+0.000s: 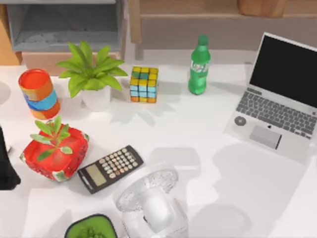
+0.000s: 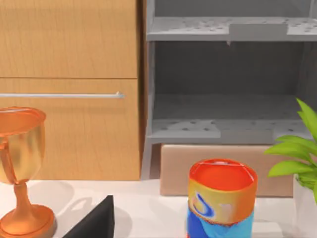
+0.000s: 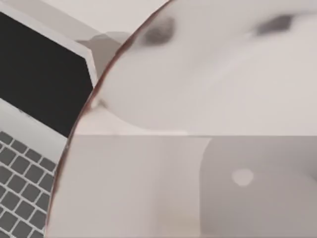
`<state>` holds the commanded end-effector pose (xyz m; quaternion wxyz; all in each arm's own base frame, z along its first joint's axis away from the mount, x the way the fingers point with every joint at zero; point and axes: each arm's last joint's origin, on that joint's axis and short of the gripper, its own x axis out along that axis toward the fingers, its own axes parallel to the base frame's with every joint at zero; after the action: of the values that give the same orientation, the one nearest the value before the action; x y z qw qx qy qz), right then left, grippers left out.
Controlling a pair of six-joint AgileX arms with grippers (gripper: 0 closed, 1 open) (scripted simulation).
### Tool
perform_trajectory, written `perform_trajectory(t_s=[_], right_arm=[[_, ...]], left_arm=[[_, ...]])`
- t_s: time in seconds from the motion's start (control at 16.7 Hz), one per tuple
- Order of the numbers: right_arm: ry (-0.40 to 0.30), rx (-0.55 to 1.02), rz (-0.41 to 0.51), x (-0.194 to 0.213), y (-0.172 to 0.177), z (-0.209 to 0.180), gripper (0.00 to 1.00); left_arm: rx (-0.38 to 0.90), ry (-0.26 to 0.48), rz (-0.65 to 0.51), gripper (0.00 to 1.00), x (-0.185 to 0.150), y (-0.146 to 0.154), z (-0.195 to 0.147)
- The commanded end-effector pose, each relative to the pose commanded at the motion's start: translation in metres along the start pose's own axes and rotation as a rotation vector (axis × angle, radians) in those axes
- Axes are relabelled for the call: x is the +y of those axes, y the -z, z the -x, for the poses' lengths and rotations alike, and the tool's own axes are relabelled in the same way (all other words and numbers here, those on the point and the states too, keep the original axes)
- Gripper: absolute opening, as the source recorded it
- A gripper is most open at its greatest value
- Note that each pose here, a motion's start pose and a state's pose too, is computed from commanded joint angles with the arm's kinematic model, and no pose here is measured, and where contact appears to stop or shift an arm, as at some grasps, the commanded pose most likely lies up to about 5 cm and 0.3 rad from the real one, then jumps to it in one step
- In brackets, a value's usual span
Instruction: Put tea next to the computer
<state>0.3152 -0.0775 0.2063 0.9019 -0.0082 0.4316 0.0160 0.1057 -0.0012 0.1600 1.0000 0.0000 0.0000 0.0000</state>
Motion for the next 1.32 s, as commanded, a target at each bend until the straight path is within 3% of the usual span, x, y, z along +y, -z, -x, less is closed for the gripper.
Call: perform_trajectory(t_s=[0.48, 1.26, 1.32], right_arm=[[0.019, 0.031, -0.014, -0.0063, 0.0091, -0.0093, 0.0], [0.019, 0.031, -0.014, -0.0063, 0.0091, -0.0093, 0.98], [0.019, 0.031, -0.014, -0.0063, 0.0091, -0.0093, 1.0]], left_arm=[[0.0, 0.0, 0.0, 1.0, 0.0, 0.0, 0.0], [0.0, 0.0, 0.0, 1.0, 0.0, 0.0, 0.0], [0.0, 0.0, 0.0, 1.0, 0.0, 0.0, 0.0]])
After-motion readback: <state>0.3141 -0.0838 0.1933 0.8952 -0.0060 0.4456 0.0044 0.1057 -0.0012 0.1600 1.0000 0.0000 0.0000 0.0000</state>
